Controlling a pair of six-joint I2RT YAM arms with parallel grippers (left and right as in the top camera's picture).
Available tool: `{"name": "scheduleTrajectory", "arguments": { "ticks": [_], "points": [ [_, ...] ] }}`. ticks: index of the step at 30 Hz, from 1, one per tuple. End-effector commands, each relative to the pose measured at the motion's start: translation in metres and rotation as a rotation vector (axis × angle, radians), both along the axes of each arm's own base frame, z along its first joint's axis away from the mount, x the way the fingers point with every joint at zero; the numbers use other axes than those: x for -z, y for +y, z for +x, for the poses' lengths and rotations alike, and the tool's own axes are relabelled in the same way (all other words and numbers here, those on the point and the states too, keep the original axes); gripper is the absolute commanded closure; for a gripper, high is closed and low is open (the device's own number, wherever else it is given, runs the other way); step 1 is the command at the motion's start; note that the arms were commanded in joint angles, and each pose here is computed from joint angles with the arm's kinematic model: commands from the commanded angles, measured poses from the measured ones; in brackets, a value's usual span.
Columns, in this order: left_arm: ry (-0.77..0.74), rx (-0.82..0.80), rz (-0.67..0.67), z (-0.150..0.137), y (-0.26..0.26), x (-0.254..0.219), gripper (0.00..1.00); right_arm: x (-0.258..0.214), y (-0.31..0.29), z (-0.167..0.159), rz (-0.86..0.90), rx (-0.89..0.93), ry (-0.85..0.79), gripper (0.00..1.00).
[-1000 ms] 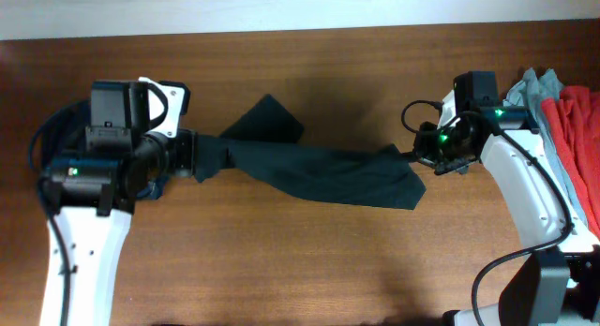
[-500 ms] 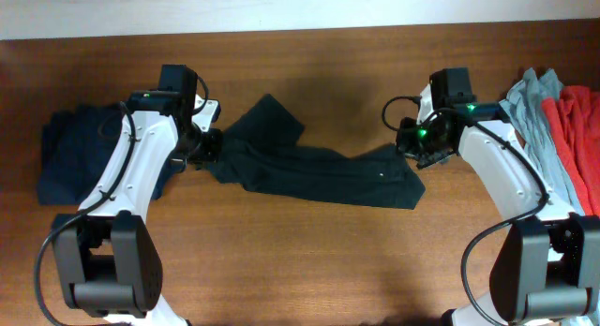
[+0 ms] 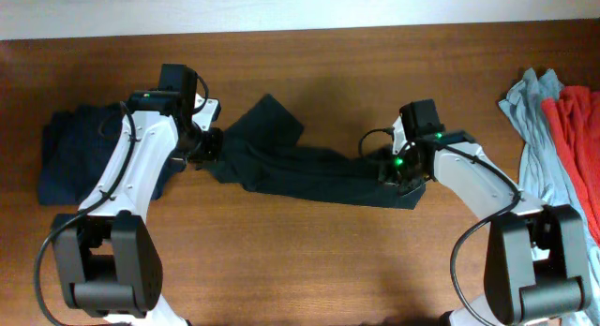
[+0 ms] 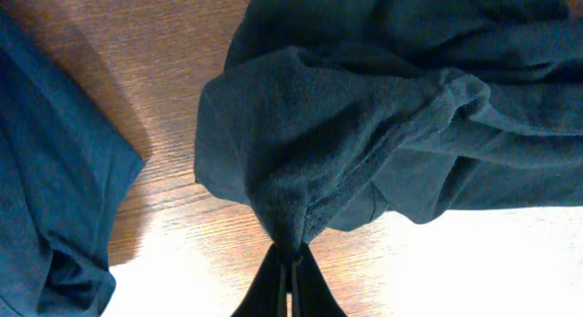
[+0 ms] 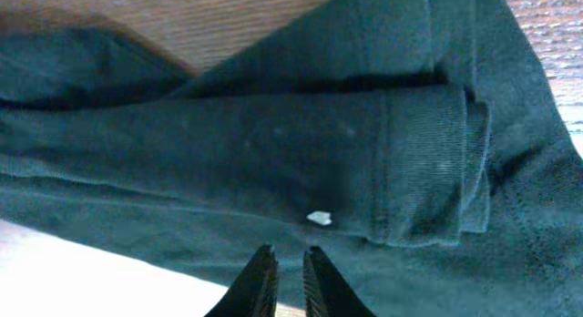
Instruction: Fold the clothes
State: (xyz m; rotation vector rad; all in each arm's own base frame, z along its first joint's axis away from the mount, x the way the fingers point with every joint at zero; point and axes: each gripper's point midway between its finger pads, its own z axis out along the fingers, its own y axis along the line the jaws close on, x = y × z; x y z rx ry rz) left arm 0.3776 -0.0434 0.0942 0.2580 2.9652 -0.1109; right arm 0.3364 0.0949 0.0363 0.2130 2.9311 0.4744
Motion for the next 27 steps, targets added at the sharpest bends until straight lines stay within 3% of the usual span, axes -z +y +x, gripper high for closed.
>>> {"name": "scheduleTrajectory", "arguments": {
  "ticks": [1,4,11,14,19,21,27],
  "points": [
    [-0.003,0.016,-0.008,0.001,0.0,0.0,1.0,0.015,0.001,-0.005,0.0,0.01,0.04,0.87],
    [-0.003,0.016,-0.008,0.001,0.0,0.0,1.0,0.025,0.002,0.002,0.0,0.007,0.028,0.96],
    [-0.003,0.016,-0.008,0.001,0.0,0.0,1.0,0.013,0.006,0.043,0.023,0.009,-0.141,0.96],
    [-0.011,0.016,-0.009,0.003,0.0,0.0,1.0,0.01,-0.008,0.061,-0.061,0.044,-0.22,0.96],
    [-0.013,0.016,-0.009,0.003,0.0,0.0,1.0,0.013,-0.016,0.058,-0.092,0.057,-0.202,0.96],
    [-0.013,0.016,-0.008,0.003,0.0,0.0,1.0,0.016,-0.02,0.052,-0.093,0.064,-0.174,0.81],
    [-0.014,0.016,-0.008,0.003,0.0,-0.001,1.0,0.024,-0.027,0.025,-0.073,0.074,-0.044,0.69]
  ]
}}
